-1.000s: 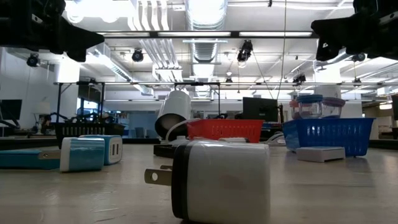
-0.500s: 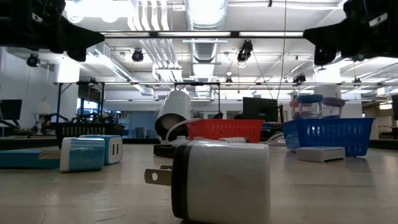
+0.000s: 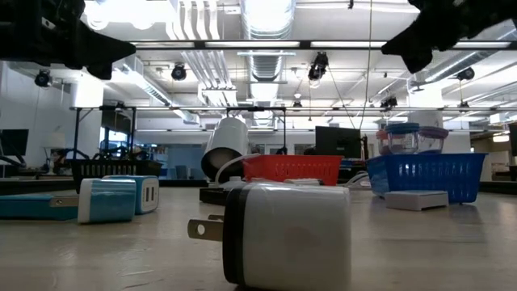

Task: Pick & Place Office items
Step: Put the bottom white digital clock into the red bin

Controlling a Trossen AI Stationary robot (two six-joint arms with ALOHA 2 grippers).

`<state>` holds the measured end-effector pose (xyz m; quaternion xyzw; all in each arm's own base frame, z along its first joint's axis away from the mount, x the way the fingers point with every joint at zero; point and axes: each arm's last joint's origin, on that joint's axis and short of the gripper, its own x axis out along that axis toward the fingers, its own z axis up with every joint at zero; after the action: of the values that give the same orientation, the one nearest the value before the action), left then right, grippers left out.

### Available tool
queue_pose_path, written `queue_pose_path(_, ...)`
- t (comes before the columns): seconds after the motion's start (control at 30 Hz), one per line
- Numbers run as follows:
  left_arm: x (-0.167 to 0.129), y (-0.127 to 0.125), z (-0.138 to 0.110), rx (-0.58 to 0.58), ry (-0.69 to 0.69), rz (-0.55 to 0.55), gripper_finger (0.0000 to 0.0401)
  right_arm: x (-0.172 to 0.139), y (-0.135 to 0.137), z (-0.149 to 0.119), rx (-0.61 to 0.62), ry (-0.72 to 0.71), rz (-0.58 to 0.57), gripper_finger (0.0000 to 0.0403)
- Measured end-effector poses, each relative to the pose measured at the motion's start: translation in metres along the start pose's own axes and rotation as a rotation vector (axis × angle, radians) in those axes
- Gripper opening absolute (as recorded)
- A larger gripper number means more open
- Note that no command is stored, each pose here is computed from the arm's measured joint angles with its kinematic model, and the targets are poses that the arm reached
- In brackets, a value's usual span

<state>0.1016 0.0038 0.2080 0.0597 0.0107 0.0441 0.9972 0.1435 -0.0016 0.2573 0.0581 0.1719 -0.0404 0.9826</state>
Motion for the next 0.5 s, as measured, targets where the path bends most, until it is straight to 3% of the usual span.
queue_pose_path(0.33,0.0,0.0,-0.001,0.001,0.015,-0.002,0.0005,-0.002,0.021,0.04,-0.013,0.362,0.008,0.0008)
queue_pose_path(0.5,0.0,0.0,-0.001,-0.007,0.015,-0.002,0.0005,-0.004,0.032,0.055,0.044,0.568,-0.017,0.0008)
